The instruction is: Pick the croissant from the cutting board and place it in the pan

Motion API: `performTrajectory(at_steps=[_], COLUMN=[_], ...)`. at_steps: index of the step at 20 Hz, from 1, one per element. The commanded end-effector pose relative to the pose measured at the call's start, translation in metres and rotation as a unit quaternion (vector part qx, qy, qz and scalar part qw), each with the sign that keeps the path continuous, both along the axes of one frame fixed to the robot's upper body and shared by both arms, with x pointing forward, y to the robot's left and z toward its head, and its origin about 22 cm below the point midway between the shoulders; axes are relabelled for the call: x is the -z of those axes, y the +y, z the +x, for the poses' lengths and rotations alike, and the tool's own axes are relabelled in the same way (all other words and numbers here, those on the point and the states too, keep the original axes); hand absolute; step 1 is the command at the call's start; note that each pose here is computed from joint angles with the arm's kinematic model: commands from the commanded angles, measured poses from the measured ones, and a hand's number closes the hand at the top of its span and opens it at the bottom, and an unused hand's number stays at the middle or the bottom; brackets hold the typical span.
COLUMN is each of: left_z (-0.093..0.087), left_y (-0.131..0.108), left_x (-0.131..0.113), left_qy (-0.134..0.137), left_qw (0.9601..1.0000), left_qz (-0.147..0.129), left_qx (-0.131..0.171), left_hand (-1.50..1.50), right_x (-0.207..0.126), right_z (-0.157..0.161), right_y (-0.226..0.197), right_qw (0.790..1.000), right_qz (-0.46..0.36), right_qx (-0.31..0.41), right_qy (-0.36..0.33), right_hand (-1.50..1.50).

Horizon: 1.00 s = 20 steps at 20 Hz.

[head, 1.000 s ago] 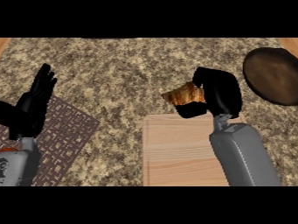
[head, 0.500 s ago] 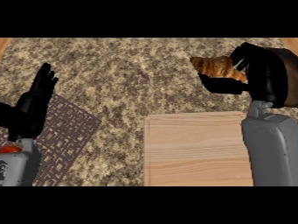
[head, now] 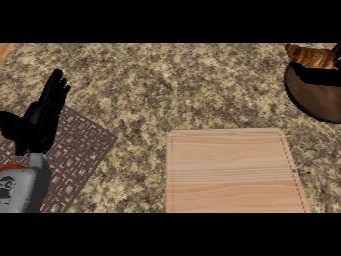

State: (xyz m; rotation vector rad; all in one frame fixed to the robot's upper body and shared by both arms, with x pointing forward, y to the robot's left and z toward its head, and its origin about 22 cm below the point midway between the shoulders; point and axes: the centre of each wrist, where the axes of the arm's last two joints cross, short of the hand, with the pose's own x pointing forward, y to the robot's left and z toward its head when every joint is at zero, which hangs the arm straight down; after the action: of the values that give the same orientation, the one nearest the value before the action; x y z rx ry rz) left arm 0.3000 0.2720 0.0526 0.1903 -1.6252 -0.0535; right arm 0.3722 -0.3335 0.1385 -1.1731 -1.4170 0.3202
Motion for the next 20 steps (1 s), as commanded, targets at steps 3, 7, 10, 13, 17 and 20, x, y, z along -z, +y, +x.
performTrajectory(at_steps=[3, 7, 10, 13, 17, 20], left_z=[0.008, 0.008, 0.009, 0.007, 0.008, 0.010], left_y=[0.004, -0.021, -0.029, -0.013, -0.024, -0.024], left_x=[0.005, 0.002, -0.002, -0.011, -0.011, -0.004], left_qy=[-0.004, -0.012, -0.013, -0.016, -0.016, -0.016], left_qw=[0.9999, 0.9997, 0.9996, 0.9993, 0.9993, 0.9992], left_qz=[-0.001, -0.003, 0.002, 0.001, 0.002, -0.006], left_qx=[0.011, 0.020, 0.025, 0.033, 0.035, 0.035], left_hand=[0.00, 0.00, 0.00, 0.00, 0.00, 0.00], right_x=[0.027, 0.041, 0.062, 0.066, 0.076, 0.079], right_z=[0.007, 0.001, -0.004, -0.010, -0.011, -0.013], right_y=[-0.063, -0.102, -0.111, -0.123, -0.123, -0.128], right_qw=[0.994, 0.992, 0.994, 0.993, 0.995, 0.989], right_qz=[-0.090, -0.086, -0.065, -0.062, 0.013, 0.101], right_qx=[0.061, 0.087, 0.087, 0.102, 0.095, 0.051], right_qy=[0.009, 0.014, 0.018, 0.008, 0.023, 0.093], right_hand=[1.50, 1.50, 1.50, 1.50, 1.50, -1.50])
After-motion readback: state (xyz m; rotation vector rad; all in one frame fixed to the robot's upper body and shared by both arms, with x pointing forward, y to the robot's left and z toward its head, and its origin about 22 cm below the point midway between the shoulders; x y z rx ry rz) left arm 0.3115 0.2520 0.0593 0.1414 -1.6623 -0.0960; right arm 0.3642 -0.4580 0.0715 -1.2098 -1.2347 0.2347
